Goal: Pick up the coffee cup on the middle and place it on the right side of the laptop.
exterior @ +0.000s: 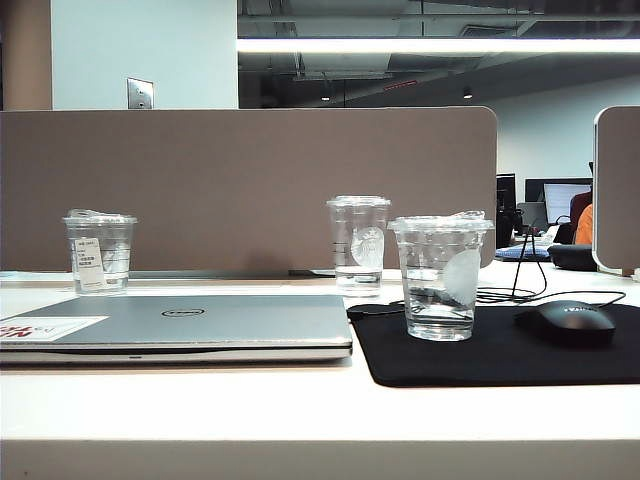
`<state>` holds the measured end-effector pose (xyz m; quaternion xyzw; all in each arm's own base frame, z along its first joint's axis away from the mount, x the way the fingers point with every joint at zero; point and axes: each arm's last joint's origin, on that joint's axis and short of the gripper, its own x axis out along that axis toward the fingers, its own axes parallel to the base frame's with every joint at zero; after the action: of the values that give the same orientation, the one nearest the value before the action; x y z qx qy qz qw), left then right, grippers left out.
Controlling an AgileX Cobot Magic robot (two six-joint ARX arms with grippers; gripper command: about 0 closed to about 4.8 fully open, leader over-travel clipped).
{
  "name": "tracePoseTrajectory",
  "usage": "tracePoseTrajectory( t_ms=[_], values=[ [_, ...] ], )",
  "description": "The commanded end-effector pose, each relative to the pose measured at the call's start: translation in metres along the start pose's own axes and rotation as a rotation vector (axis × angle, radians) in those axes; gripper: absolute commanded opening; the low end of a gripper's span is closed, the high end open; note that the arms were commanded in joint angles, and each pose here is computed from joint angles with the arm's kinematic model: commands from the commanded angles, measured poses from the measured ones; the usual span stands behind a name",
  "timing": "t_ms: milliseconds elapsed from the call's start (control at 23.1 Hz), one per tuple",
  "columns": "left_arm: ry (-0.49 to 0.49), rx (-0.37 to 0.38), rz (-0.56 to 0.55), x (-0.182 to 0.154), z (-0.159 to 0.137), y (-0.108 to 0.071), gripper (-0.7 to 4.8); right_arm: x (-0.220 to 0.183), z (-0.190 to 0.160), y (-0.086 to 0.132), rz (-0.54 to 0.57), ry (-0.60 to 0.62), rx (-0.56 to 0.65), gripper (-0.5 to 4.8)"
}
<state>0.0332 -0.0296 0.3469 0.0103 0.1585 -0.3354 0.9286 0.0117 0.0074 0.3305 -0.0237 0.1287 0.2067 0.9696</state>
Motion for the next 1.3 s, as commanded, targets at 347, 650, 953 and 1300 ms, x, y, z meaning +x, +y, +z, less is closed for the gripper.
tracePoseTrajectory(
  t_ms=[347, 650, 953, 1300],
  values=[
    [-0.299, 0.211, 0.015, 0.045, -0.068, 0.005, -0.05, 0.023, -0.025, -0.003, -0.013, -0.369, -0.02, -0.05],
    [-0.292, 0.156, -0.045, 0.093, -0.122, 0.008, -0.06, 0.061, -0.057, -0.008, -0.035, -0.281, -0.003, -0.05],
    [-0.23, 0.167, -0.013, 0.104, -0.143, 0.011, -0.06, 0.073, -0.076, -0.011, -0.097, -0.219, 0.013, -0.05],
    [-0.257, 0.131, 0.129, 0.11, -0.156, 0.038, -0.06, 0.08, -0.087, -0.015, -0.211, -0.186, 0.027, -0.05]
  ],
)
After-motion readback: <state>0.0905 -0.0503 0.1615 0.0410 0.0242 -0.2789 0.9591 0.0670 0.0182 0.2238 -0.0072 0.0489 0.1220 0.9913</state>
